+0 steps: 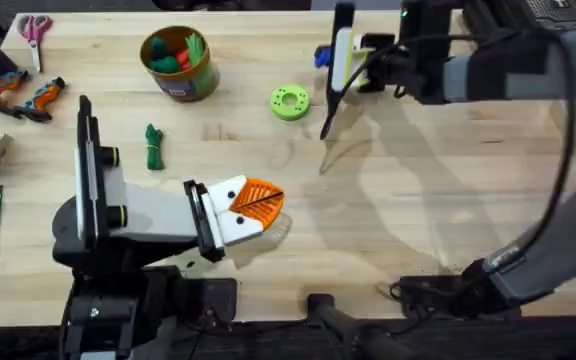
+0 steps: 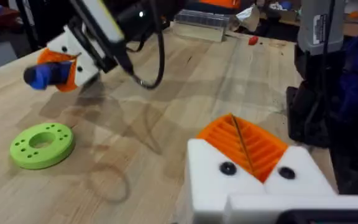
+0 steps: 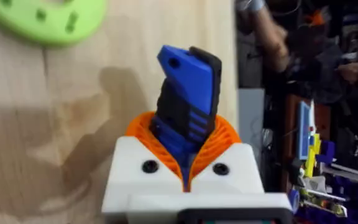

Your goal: Pick up the gripper from the table and insert it into the empty holder that is missing its gripper. Then pick up a screw, insert it into the mounting hole, and use the screwdriver to tighten it. Finally, clean up the table by picking up the vegetable and placing it into the bucket.

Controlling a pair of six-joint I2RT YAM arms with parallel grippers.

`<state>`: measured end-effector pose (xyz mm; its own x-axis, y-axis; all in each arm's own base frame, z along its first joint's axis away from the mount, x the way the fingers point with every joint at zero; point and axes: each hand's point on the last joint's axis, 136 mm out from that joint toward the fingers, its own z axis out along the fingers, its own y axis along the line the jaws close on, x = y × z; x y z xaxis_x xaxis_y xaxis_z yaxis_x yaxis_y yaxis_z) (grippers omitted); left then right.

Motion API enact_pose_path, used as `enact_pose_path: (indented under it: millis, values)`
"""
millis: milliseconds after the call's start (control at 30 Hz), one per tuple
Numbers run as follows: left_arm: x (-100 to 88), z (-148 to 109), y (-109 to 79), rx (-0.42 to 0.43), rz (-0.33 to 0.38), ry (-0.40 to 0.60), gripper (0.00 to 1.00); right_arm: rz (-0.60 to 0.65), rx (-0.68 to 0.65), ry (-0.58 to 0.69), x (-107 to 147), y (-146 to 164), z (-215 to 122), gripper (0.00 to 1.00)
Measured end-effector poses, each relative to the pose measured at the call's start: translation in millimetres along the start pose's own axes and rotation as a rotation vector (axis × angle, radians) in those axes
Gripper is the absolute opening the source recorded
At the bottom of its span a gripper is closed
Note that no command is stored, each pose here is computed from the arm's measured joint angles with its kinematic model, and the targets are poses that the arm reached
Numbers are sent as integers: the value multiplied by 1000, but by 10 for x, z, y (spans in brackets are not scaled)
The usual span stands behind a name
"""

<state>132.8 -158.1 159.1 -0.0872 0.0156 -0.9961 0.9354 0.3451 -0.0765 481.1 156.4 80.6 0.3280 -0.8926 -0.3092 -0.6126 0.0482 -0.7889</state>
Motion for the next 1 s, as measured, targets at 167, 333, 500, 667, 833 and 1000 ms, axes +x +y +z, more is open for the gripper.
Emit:
enact_pose_path:
  millis: [167,333,500,667,833,1000]
  values:
    - [0,0,-1,0,0,0,14,-79,-1,67,168,65,127,42]
    - [0,0,-1,0,0,0,14,-78,-2,77,185,69,126,413]
    - [0,0,0,0,0,0,14,-16,5,78,172,25,129,766]
    - [0,0,0,0,0,0,14,137,-41,85,118,69,64,916]
    - [0,0,0,0,0,0,14,386,-77,95,-17,61,-127,990]
    - [0,0,0,0,0,0,14,680,-1,70,-183,-283,-451,992]
